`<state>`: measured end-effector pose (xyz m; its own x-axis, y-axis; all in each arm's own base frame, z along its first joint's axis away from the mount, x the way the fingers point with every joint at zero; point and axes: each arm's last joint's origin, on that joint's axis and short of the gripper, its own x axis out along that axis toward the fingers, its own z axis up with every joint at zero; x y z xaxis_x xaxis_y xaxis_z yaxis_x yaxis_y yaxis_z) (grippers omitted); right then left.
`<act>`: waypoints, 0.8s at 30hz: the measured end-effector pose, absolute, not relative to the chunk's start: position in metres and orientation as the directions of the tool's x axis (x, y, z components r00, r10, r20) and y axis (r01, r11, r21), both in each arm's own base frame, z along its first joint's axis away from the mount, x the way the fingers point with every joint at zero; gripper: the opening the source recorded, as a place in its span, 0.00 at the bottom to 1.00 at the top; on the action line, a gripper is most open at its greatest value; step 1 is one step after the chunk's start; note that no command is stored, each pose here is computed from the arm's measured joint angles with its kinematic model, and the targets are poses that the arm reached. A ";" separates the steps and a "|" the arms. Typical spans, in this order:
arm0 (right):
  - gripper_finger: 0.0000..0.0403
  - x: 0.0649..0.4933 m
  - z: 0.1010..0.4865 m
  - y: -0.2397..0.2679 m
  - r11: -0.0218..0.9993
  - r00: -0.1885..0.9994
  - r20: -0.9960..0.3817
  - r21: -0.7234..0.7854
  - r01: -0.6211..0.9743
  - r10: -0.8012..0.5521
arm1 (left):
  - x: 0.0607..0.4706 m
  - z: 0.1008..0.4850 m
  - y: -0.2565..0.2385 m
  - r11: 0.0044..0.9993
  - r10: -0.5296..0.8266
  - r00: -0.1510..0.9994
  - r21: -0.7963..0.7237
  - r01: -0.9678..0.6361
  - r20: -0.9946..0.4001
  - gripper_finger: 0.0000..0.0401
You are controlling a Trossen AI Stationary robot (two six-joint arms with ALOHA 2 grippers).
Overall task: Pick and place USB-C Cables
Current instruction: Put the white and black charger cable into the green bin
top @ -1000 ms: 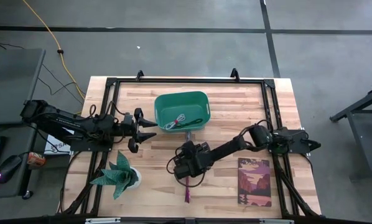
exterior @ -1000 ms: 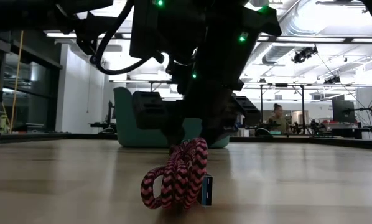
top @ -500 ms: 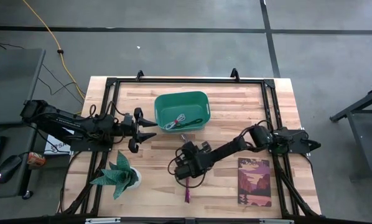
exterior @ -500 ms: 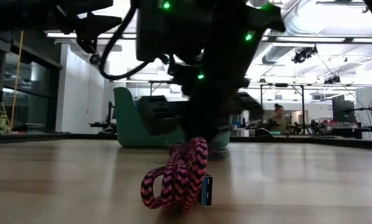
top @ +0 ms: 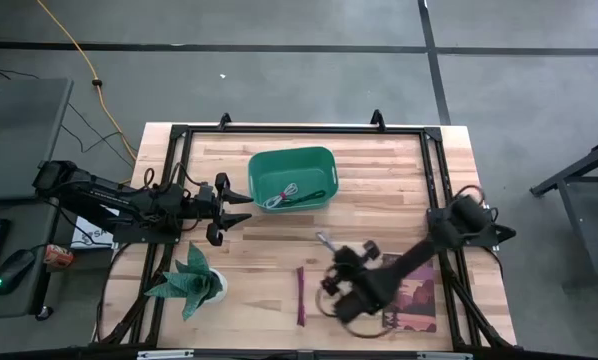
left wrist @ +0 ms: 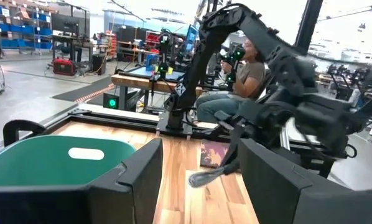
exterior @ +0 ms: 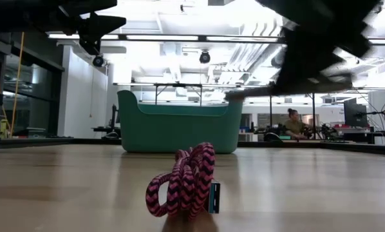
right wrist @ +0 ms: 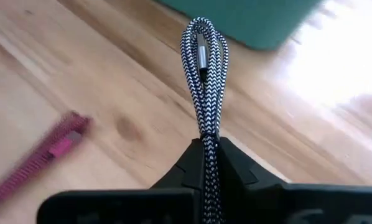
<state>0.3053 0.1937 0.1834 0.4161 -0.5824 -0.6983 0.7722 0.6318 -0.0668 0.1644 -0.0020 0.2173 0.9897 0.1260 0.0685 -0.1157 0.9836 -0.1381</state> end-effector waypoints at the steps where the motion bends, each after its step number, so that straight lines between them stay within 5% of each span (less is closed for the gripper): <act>1: 0.01 0.294 0.178 0.193 0.637 0.443 -0.693 -0.031 0.770 -0.569 | 0.164 0.217 -0.002 0.984 0.126 0.990 -0.138 -0.116 0.068 0.47; 6: 0.01 0.254 0.150 0.180 0.706 0.686 -0.598 0.266 0.657 -0.414 | 0.164 0.217 -0.002 0.984 0.126 0.990 -0.138 -0.115 0.070 0.47; 10: 0.01 0.251 0.144 0.159 0.798 0.882 -0.378 0.419 0.433 -0.281 | 0.164 0.219 -0.002 0.984 0.125 0.988 -0.141 -0.112 0.090 0.47; 16: 0.01 0.257 0.160 0.114 0.926 0.992 -0.005 0.358 0.120 -0.127 | 0.164 0.220 -0.004 0.996 0.070 0.993 -0.063 -0.064 0.098 0.47; 24: 0.01 0.279 0.173 0.066 0.970 0.994 0.114 0.243 -0.025 -0.003 | 0.164 0.220 -0.004 0.999 0.048 0.994 -0.023 -0.046 0.096 0.47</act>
